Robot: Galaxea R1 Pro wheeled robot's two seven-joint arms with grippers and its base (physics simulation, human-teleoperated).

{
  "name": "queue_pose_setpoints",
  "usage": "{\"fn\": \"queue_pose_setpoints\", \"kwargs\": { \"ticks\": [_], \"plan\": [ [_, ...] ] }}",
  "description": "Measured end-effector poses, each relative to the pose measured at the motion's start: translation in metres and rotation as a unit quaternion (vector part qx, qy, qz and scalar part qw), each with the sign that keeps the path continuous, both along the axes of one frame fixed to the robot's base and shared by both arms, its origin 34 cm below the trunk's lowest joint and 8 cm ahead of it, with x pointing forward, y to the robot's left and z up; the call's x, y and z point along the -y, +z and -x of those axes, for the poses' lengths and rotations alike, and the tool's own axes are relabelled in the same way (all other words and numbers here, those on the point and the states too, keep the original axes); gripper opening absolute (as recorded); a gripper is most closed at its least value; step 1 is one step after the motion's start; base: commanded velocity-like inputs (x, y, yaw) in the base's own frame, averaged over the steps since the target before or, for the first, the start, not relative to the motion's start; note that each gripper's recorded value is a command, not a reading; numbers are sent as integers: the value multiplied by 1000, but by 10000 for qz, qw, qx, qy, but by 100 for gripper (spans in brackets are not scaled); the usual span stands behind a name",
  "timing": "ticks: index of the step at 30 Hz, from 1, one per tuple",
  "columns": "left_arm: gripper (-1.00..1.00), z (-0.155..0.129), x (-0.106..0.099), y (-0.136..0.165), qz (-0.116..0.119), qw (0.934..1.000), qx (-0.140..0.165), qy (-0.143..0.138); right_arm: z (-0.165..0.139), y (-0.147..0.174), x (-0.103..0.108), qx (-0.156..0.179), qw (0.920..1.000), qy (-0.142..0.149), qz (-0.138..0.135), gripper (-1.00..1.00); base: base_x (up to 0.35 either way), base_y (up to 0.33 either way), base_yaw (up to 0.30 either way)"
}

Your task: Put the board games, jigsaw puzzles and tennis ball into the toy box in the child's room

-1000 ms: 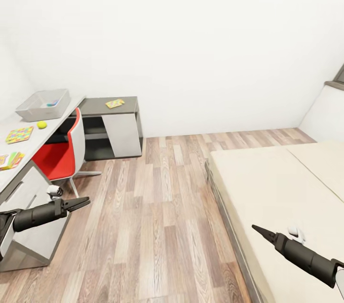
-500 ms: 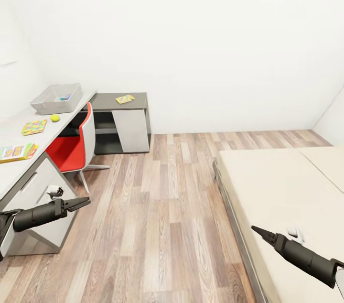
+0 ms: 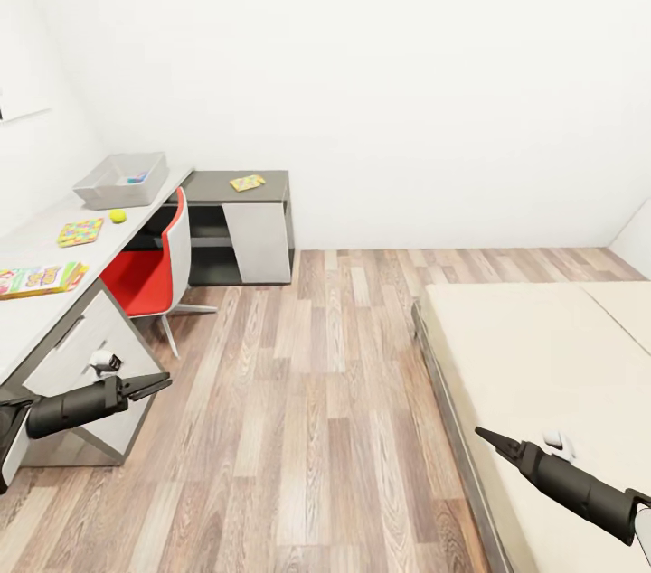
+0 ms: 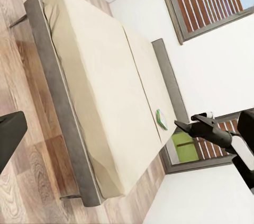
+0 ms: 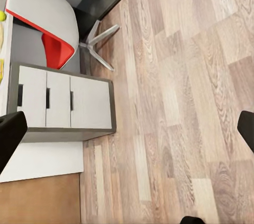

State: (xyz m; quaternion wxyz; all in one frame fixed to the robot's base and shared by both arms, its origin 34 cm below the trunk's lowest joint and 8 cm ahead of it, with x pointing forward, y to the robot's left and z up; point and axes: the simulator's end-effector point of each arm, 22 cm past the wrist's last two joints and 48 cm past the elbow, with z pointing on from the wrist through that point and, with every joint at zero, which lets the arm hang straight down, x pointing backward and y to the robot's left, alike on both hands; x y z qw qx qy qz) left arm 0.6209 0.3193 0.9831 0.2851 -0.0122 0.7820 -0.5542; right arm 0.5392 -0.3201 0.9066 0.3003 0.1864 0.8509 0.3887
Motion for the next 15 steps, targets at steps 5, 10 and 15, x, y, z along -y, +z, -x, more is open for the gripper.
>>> {"fn": "queue_pose_setpoints", "kwargs": {
  "ticks": [5,10,15],
  "plan": [
    [100,0,0,0,6,10000,3,0,0,0,0,9,10000,0,11,100,0,-45,152],
    [100,0,1,1,10,10000,13,-1,-1,1,0,21,10000,1,14,100,0,-77,240],
    [100,0,1,2,11,10000,22,-2,-1,2,0,32,10000,-1,12,100,0,-33,205]
  ]
}}
